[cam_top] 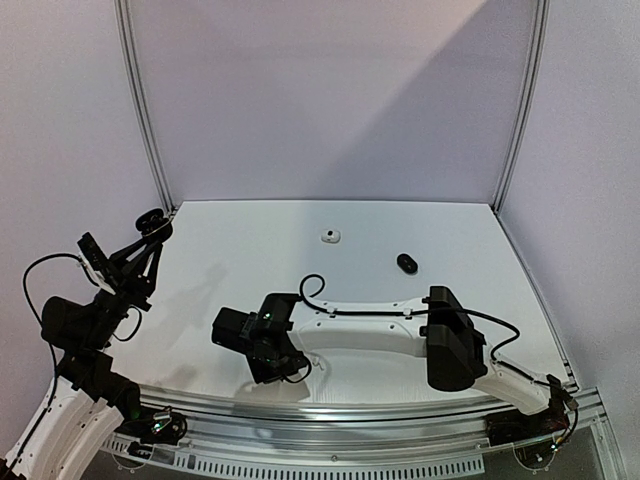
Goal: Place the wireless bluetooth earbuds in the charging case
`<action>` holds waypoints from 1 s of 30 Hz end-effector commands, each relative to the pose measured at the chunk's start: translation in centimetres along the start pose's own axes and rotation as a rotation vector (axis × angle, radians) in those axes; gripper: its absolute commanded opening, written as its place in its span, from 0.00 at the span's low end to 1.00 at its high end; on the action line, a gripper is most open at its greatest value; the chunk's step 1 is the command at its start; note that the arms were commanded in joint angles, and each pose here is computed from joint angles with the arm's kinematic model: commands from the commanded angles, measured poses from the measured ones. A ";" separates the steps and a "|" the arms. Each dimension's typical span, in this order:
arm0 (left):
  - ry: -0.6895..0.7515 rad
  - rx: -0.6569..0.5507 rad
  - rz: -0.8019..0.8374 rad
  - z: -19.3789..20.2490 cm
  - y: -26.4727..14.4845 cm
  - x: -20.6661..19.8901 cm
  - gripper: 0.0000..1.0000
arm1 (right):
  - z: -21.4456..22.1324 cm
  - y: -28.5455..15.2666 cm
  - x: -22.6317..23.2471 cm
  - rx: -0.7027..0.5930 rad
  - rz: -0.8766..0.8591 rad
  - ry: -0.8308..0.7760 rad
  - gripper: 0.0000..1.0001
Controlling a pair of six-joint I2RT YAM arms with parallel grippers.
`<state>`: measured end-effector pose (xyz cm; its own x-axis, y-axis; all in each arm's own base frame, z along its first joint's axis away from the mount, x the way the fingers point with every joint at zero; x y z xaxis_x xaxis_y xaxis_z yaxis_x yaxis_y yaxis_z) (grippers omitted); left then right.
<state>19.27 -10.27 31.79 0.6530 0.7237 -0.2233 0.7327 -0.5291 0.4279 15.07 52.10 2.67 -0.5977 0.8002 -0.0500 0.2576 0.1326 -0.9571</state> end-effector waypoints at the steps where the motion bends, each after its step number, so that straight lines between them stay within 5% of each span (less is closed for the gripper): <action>1: -0.005 0.011 -0.005 0.5 -0.2 0.3 0.00 | 1.5 0.9 0.6 0.050 -0.004 -0.022 0.17; 6: -0.003 0.010 -0.005 0.4 -0.2 0.3 0.00 | 1.5 0.8 0.6 0.053 -0.008 -0.020 0.19; 16: -0.004 0.010 -0.002 0.5 -0.2 0.2 0.00 | -0.5 0.3 0.7 -0.024 -0.089 0.029 0.05; 23: -0.001 0.008 -0.003 0.4 -0.2 0.2 0.00 | -6.6 -7.0 -0.8 -0.279 -0.166 0.077 0.03; 30: 0.021 0.006 0.034 0.1 0.0 -0.5 0.00 | -15.2 -22.6 -1.7 -0.790 -0.282 0.064 0.00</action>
<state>19.21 -10.38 31.73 0.6588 0.7187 -0.2224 0.7286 -0.5359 0.4266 19.45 55.15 13.90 -0.6254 0.7691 0.1314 0.4119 0.4685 -0.7816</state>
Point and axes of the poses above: each gripper's point midway between its finger pads, its own y axis out along the fingers, its own x axis along the line the jaws close on, z = x × y, the point moved 1 cm from there along -y, back along the fingers, and after that the axes turned 14 degrees about -y, right-handed, at the moved point
